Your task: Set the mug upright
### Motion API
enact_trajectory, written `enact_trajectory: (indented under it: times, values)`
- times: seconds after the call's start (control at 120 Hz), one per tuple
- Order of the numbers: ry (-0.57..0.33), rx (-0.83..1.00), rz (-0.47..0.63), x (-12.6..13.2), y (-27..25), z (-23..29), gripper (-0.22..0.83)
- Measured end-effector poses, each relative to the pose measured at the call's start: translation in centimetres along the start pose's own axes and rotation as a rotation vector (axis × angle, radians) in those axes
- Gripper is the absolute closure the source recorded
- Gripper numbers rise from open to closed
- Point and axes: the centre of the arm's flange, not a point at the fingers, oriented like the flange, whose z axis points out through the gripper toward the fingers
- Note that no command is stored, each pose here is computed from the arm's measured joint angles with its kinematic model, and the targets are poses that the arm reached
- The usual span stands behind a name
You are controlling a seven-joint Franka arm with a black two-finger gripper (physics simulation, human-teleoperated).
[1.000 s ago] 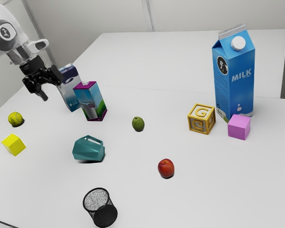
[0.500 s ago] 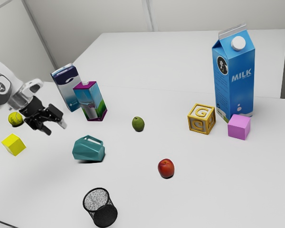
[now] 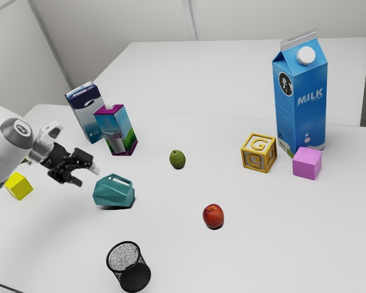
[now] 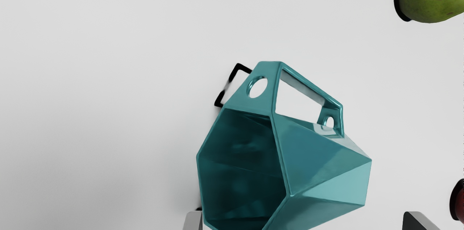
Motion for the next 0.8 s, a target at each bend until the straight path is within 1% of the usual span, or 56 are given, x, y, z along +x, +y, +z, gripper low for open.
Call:
enact_trajectory:
  times: [0.167, 0.408, 0.658, 0.8]
  values:
    - [0.027, -0.053, -0.020, 0.1, -1.1, 1.4, 0.00]
    - [0.041, -0.125, -0.051, 0.0, -2.9, 3.8, 0.00]
    - [0.037, -0.211, -0.002, 0.5, -1.3, 5.6, 0.00]
    - [0.036, -0.265, 0.005, 0.3, -1.0, 6.3, 0.00]
